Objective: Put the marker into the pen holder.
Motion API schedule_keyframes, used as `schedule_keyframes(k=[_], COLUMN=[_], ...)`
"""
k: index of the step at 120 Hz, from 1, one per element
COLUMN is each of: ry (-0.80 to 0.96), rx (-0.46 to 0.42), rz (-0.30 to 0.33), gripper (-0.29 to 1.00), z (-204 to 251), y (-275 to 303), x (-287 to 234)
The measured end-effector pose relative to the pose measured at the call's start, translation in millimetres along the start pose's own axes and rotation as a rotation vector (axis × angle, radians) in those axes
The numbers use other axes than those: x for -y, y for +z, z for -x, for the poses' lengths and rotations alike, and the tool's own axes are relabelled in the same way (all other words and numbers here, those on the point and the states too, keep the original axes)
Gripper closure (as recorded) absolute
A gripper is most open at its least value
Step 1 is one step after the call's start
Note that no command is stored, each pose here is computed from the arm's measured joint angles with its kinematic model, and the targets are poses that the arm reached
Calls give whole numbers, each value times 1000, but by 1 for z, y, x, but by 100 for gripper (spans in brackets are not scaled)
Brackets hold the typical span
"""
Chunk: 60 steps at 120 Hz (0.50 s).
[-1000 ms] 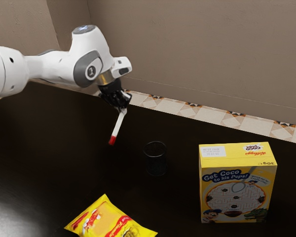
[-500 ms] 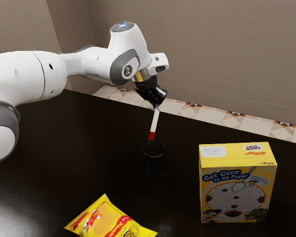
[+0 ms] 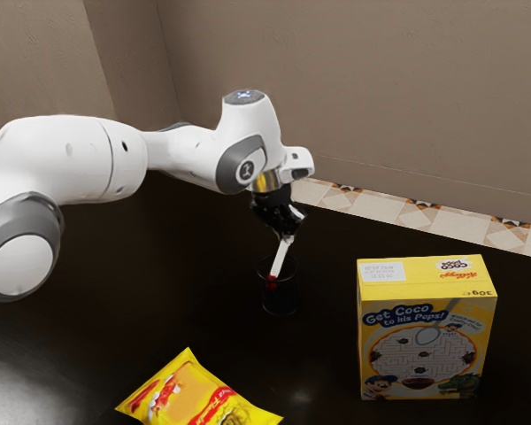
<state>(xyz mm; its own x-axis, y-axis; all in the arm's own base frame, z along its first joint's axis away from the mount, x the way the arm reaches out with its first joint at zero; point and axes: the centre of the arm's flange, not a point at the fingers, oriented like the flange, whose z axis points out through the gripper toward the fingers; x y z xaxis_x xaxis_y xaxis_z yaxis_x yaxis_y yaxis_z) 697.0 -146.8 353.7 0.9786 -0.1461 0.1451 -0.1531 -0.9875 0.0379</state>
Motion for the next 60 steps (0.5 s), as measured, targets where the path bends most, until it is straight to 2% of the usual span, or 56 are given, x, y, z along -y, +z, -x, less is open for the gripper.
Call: schedule_keyframes(k=[4,16,26,37,47,60], ry=[1,16,27,30,63,126], rx=[18,19,-32,-67,-55,21], rz=[2,28,50,56,7,-44], gripper=[77,55,37,24,16,10], z=[6,20,26,43,56,76], y=[5,-18,-97,-199,-263,-288], x=[-2,-13,-15,2,17,20])
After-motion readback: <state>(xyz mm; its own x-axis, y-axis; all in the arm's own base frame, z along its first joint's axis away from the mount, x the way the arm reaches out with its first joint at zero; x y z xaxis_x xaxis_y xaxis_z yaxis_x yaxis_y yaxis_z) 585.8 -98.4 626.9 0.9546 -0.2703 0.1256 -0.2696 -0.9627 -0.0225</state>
